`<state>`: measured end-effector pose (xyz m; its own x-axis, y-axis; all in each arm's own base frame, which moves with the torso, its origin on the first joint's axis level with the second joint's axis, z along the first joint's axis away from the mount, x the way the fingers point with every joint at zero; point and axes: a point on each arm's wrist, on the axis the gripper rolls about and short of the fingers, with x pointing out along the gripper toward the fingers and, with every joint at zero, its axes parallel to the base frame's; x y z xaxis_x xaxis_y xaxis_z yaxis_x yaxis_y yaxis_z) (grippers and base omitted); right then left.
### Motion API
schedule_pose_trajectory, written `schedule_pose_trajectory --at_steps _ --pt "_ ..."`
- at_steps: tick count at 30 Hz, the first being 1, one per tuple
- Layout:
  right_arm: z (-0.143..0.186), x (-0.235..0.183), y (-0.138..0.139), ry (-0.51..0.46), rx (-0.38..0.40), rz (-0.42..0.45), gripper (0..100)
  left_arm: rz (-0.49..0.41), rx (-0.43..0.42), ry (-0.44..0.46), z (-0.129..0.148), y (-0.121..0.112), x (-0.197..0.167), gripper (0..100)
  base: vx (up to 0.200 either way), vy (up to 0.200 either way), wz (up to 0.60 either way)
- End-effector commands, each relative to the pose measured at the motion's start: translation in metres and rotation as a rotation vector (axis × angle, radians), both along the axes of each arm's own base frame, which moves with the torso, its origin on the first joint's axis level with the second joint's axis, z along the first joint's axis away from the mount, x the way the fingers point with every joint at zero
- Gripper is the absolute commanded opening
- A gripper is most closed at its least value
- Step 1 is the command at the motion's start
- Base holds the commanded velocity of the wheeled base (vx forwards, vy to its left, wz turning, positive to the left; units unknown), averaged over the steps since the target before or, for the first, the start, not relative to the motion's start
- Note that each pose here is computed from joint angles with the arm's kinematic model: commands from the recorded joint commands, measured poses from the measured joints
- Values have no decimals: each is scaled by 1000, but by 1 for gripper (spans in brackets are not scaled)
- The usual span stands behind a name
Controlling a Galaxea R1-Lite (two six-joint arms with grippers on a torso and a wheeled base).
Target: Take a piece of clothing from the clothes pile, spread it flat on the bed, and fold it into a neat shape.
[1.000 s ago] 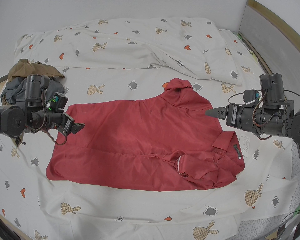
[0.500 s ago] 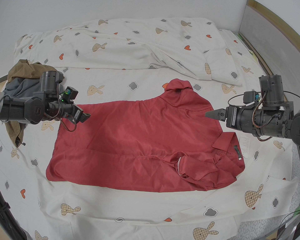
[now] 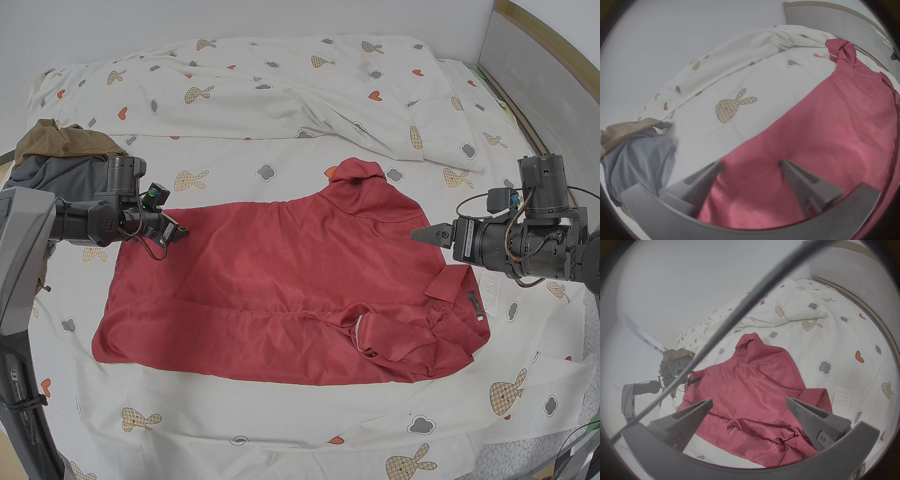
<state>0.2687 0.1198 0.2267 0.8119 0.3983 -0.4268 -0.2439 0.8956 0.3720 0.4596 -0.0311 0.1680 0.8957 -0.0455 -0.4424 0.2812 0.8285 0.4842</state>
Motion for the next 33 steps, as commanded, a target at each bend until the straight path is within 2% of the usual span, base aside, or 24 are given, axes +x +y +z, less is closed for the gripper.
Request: schedule_pose_trajectory --at_steps 1,6,18,24,27,33 --pt "0 -2 -1 -1 0 0 100 12 3 63 -41 4 22 0 0 0 0" --pt "-1 -2 -1 4 -1 0 100 12 2 52 -37 3 22 0 0 0 0" --pt "0 2 2 -3 -4 4 100 12 -6 -24 7 4 1 0 0 0 0" --pt "-5 12 10 7 -12 13 100 -8 -12 -110 24 -5 -24 0 0 0 0" --pt "-8 20 17 9 -14 24 100 -16 -12 -116 25 -8 -35 0 0 0 0" --pt "-24 65 34 -29 -5 10 100 -20 -11 -91 17 -9 -48 0 0 0 0"
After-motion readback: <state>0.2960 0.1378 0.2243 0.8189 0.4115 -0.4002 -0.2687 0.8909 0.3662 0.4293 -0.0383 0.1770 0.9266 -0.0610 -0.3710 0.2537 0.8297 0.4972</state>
